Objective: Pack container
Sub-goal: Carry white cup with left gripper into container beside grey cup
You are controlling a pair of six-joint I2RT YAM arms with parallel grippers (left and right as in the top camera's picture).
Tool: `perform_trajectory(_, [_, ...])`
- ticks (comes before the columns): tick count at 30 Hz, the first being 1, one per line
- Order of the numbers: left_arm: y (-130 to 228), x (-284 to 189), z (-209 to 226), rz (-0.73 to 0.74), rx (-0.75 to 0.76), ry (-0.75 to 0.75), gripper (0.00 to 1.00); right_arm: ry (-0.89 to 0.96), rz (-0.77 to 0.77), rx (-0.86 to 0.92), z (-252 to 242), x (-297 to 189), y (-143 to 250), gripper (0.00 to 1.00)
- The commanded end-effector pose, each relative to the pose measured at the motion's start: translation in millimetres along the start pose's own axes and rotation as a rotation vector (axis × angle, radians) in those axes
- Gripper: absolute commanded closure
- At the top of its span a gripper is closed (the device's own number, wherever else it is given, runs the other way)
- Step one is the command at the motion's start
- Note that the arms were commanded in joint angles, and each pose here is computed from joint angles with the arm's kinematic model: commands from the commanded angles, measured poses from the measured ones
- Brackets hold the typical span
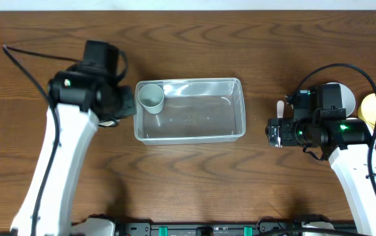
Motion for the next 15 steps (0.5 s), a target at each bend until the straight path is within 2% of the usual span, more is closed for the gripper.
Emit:
perform_trajectory(1, [2, -5, -26, -0.009, 0.100, 0.039, 0.94, -0.014, -0.016, 0.017, 2, -4, -6, 0.01])
perform_trajectory(7, [10, 23, -59, 0.090, 0.201, 0.060, 0.94, -0.014, -0.016, 0.017, 2, -4, -6, 0.01])
perform_trajectory(15, [13, 77, -70, 0.238, 0.230, 0.038, 0.94, -0.013, -0.013, 0.017, 2, -4, -5, 0.01])
Point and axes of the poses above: each gripper's point midway between its finger pads, its own x axis out along the fingers, its own z axis along the line the jaws close on, y = z × x, the point moved 1 cm from there along -x, back along the fingers, and after that the axes turned 14 degrees about x, right-handed, at the moved point
